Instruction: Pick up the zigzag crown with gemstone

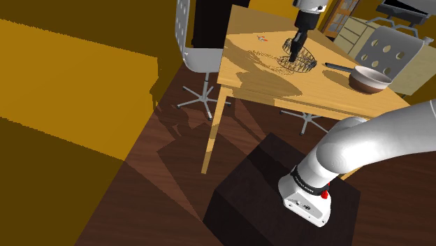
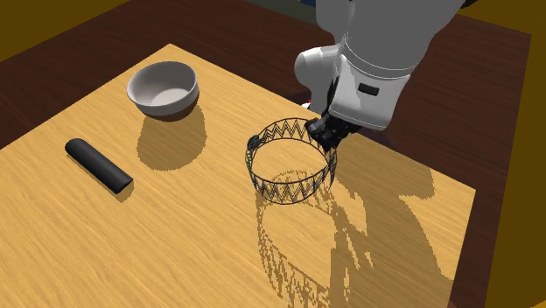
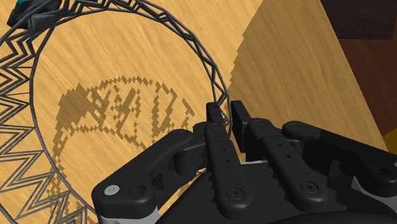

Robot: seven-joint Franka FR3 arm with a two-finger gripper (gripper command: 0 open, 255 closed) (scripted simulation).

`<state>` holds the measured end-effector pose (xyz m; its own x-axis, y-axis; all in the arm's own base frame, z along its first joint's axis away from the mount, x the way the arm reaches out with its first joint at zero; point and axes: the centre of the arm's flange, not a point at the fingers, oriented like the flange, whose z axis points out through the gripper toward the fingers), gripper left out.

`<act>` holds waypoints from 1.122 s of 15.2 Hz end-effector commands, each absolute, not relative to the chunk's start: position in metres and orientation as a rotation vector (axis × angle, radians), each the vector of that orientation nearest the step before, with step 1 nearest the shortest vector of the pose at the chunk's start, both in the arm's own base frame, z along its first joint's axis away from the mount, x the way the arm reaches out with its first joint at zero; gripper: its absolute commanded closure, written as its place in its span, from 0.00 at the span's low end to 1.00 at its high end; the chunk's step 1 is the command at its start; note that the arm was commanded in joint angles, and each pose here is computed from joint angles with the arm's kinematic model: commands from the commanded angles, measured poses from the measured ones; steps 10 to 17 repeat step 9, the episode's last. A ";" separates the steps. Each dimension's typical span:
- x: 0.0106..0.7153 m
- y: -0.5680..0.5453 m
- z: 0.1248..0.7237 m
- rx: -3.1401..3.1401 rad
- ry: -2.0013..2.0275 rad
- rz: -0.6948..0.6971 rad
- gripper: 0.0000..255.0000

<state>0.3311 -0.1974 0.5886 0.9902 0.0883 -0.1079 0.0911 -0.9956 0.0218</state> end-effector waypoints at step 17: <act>0.332 -0.198 0.632 3.107 0.140 -0.167 1.00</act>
